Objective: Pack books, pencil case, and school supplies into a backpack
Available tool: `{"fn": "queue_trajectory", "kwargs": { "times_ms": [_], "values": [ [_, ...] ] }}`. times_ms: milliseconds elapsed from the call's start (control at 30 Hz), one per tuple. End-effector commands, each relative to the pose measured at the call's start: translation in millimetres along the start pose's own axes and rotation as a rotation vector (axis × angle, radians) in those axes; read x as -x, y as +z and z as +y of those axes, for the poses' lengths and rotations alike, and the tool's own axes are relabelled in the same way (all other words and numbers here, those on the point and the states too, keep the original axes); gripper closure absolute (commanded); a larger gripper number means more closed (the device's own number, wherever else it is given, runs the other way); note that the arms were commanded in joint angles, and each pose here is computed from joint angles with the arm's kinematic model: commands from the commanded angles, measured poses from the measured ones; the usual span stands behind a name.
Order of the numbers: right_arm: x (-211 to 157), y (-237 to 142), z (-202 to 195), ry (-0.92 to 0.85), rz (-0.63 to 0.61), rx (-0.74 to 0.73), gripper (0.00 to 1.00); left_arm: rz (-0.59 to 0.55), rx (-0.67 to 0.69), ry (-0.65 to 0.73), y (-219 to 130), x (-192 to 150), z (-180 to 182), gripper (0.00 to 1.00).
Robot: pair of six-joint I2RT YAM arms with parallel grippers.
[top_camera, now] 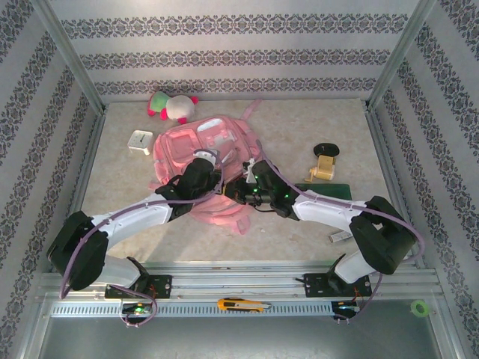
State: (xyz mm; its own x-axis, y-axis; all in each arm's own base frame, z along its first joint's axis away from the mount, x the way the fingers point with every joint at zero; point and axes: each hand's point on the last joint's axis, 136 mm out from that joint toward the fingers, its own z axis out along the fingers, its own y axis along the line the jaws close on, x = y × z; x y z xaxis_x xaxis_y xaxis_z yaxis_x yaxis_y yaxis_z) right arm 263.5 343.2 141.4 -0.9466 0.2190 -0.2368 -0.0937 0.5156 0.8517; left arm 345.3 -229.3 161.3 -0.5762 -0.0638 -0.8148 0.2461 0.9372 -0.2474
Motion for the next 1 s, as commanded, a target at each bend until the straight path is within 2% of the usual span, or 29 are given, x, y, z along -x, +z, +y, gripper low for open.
{"fn": "queue_trajectory", "kwargs": {
  "times_ms": [0,167,300,433,567,767,967],
  "values": [
    [-15.2,-3.5,2.1,0.007,0.056,0.027,1.00,-0.325,-0.113,-0.216,-39.0,96.8,-46.5,1.00],
    [-0.5,-16.9,-10.7,0.010,0.056,0.019,1.00,-0.302,-0.052,-0.306,-57.8,83.3,-39.5,1.00],
    [2.8,-23.6,2.1,-0.031,0.061,0.034,1.00,-0.288,-0.008,-0.354,-53.4,78.9,-35.2,1.00],
    [-5.4,-20.5,11.4,-0.047,0.055,0.043,1.00,-0.358,0.022,-0.381,-38.8,99.8,-40.3,1.00],
    [-15.2,-13.5,15.1,-0.045,0.065,0.049,1.00,-0.406,-0.010,-0.397,-21.2,122.9,-59.5,1.00],
    [-24.2,-18.8,13.2,-0.032,0.043,0.035,1.00,-0.428,-0.001,-0.414,-0.3,137.4,-61.6,1.00],
    [-40.4,-15.6,10.1,-0.011,0.048,0.030,1.00,-0.438,-0.051,-0.433,7.9,150.0,-62.2,1.00]
  ]
}}
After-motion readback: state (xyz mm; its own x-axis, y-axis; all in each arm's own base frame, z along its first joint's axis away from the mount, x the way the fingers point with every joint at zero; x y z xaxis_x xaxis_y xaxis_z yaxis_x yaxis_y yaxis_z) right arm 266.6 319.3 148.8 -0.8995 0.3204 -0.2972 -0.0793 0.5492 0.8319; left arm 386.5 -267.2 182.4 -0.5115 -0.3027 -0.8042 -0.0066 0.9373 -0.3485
